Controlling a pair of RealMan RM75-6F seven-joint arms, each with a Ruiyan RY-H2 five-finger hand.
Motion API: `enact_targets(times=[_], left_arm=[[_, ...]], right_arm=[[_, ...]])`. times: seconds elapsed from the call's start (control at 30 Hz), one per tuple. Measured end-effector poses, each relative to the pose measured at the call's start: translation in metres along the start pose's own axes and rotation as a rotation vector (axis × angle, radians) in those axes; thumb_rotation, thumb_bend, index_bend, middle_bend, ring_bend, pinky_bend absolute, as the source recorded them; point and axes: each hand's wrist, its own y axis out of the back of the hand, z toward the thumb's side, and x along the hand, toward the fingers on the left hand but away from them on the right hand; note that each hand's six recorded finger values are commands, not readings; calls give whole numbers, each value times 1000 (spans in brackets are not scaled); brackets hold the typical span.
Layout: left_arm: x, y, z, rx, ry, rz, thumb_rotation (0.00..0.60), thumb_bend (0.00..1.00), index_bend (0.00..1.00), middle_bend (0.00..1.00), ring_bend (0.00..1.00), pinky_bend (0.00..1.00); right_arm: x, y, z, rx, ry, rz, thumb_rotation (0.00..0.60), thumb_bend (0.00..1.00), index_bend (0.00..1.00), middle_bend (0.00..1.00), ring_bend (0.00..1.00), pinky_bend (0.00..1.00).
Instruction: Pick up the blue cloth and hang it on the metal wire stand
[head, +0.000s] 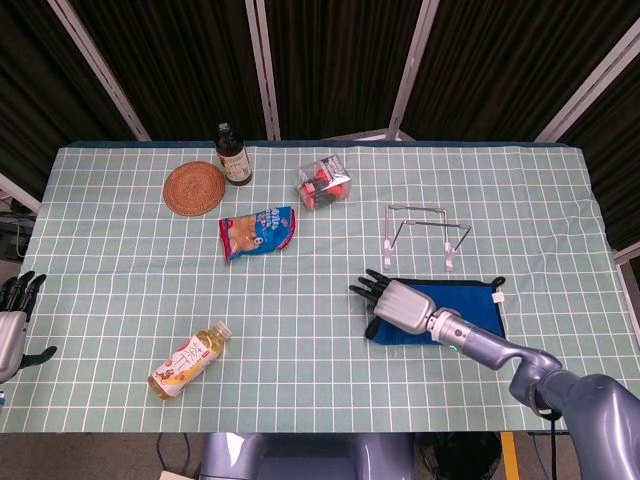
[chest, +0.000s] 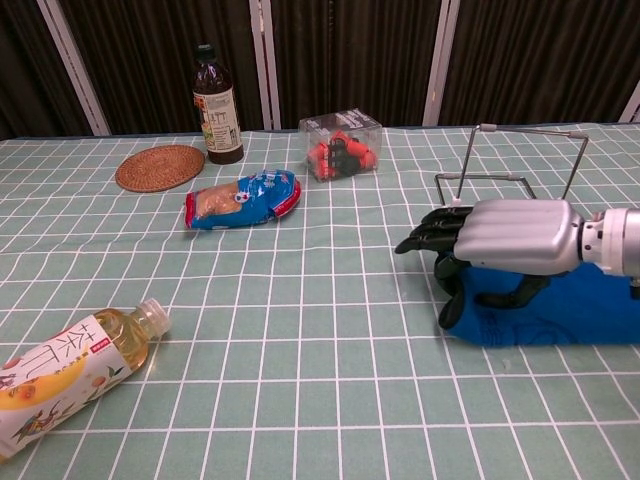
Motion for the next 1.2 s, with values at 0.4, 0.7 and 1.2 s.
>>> enact_targets(times=[0.4,0.7,1.2], left_arm=[[0,-1,1,0,-3,-2,600,0,0,0,0,0],[0,-1,1,1,-4,-4,600,0,0,0,0,0],[-2,2,3,-14,-17,3,600,0,0,0,0,0]], right_arm=[[5,-3,-2,-11,-1,1,600,510,569,28,0,0],[8,-5,-3,-22,-9,-11,600,598,715,41,0,6],[26,19,-19,-118,-69,-127,600,600,751,55,0,41]])
